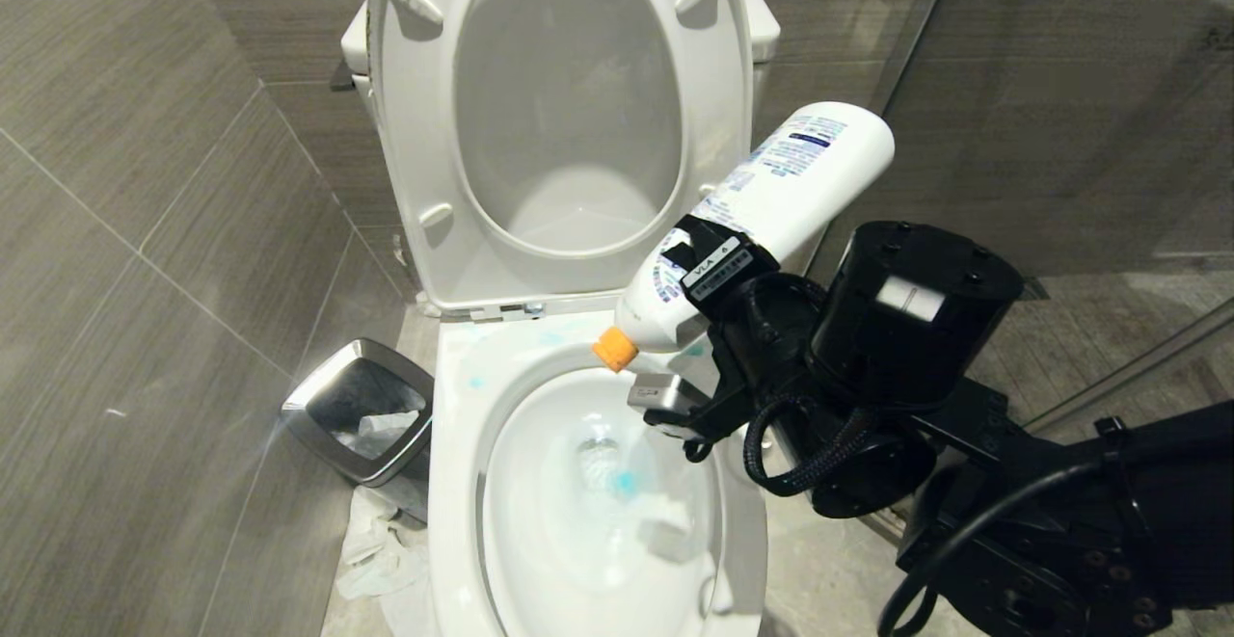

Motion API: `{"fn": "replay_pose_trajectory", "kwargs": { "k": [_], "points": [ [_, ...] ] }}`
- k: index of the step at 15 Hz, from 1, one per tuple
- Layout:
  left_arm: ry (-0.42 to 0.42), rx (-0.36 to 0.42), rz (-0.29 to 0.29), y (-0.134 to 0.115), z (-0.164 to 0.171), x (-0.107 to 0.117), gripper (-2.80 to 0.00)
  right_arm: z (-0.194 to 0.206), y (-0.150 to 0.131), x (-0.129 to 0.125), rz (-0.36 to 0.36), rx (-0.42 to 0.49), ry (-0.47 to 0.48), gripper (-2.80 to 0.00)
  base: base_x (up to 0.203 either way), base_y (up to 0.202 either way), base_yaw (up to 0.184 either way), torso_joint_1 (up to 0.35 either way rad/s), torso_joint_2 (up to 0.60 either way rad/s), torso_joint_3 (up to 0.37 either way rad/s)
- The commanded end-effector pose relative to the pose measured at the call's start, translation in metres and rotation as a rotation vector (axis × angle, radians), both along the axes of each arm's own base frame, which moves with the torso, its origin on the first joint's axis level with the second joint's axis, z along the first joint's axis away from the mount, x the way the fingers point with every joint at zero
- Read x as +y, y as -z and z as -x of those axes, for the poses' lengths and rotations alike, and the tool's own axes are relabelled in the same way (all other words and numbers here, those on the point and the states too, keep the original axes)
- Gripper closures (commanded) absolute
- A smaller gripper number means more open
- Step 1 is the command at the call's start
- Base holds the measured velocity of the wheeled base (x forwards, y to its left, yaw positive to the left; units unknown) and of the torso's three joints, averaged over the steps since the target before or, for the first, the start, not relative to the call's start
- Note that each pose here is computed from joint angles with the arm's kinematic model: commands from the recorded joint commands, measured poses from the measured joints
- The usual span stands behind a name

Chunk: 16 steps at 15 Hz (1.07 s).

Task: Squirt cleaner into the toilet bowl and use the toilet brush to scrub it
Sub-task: Pour in the cleaning agent

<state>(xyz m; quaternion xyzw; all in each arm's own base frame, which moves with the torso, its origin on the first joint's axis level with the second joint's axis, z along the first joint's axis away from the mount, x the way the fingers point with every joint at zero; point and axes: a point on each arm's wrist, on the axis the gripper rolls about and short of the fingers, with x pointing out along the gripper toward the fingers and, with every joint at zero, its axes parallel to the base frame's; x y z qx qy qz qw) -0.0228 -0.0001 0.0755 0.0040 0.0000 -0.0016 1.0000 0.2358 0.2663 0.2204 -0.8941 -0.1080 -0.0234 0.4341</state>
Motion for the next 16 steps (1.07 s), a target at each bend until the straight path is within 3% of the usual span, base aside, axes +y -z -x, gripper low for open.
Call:
{"fn": "replay_pose_trajectory", "kwargs": {
  "k": [1,5,13,16],
  "points": [
    [0.000,0.000,0.000,0.000,0.000,0.000,0.00,0.000,-0.002,0.000,-0.038,0.001,0.008,0.00,0.000,0.000,0.000,0.000,0.00,0.000],
    [0.000,0.000,0.000,0.000,0.000,0.000,0.00,0.000,-0.004,-0.002,-0.278,0.034,0.010,0.00,0.000,0.000,0.000,0.000,0.00,0.000],
    [0.000,0.000,0.000,0.000,0.000,0.000,0.00,0.011,-0.040,-0.020,-0.918,0.009,0.062,0.00,0.000,0.000,0.000,0.000,0.00,0.000],
    [0.000,0.000,0.000,0.000,0.000,0.000,0.00,0.012,-0.054,-0.032,-1.141,-0.048,0.150,0.00,0.000,0.000,0.000,0.000,0.00,0.000]
  ]
}}
